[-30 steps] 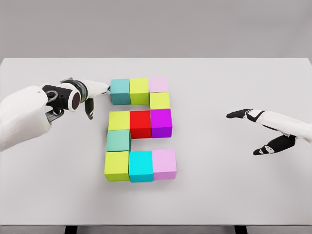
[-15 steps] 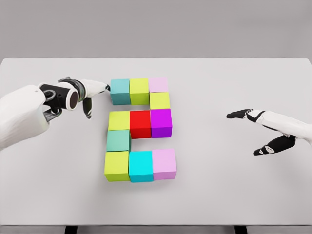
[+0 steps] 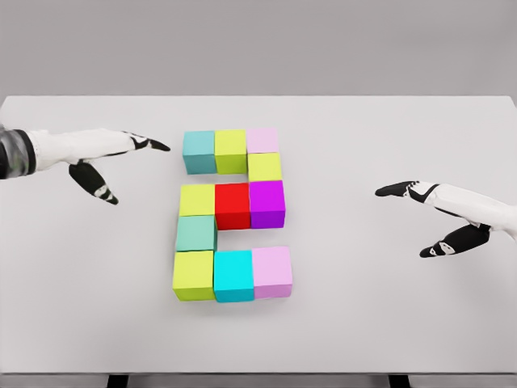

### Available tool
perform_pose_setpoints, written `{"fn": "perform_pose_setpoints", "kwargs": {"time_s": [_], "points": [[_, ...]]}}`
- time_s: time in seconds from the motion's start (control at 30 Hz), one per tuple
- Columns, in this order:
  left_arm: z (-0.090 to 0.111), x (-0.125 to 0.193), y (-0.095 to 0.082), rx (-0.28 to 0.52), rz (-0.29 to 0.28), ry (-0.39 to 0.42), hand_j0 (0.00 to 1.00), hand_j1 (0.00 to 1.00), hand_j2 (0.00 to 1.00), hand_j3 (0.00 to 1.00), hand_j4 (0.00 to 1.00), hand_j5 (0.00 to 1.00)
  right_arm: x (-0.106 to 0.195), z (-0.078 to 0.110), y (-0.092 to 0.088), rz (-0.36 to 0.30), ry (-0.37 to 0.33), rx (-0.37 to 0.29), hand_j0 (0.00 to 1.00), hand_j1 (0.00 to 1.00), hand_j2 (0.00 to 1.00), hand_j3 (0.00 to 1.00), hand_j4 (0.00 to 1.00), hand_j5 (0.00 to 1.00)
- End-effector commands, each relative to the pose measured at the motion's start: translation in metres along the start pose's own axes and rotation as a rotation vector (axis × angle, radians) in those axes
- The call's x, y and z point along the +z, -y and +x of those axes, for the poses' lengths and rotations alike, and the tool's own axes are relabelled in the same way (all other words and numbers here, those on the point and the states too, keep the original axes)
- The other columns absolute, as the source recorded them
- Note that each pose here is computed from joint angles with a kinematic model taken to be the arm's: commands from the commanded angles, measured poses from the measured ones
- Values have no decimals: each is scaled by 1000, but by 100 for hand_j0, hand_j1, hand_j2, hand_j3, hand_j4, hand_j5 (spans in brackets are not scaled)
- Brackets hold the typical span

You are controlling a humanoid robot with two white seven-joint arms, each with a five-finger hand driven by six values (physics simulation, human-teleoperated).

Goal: Assemble the squares on the desktop into the number 2

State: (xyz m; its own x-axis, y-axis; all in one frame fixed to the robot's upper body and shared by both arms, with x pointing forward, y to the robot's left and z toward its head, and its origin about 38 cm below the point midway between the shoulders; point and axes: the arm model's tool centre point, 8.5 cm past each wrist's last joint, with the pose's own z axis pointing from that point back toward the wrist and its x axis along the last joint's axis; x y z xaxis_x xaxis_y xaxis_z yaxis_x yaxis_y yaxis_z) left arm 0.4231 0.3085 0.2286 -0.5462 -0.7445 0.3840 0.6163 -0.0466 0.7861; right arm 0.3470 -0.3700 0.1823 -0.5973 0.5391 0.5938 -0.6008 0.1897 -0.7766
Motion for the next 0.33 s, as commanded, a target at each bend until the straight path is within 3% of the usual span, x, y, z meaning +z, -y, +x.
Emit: {"fn": "perform_pose_setpoints", "kwargs": {"time_s": [0.0,0.03,0.1,0.13,0.23,0.3], "points": [[33,62,-57,-159,257,378,100,100,100,100,100,100,0,0,1,-4,1,-6,100,100,100,100,100,100],[17,78,-50,-48,336,386,100,100,100,100,100,100,0,0,1,-4,1,-6,100,100,100,100,100,100],[-1,93,-41,56,407,381,100,100,100,100,100,100,0,0,1,-4,1,-6,100,100,100,100,100,100],[-7,95,-33,102,418,383,100,100,100,100,100,100,0,0,1,-4,1,-6,100,100,100,100,100,100],[-22,88,-3,169,377,349,100,100,100,100,100,100,0,0,0,-3,1,-7,100,100,100,100,100,100],[-26,86,6,183,360,332,100,100,100,100,100,100,0,0,1,-4,1,-6,100,100,100,100,100,100]]}}
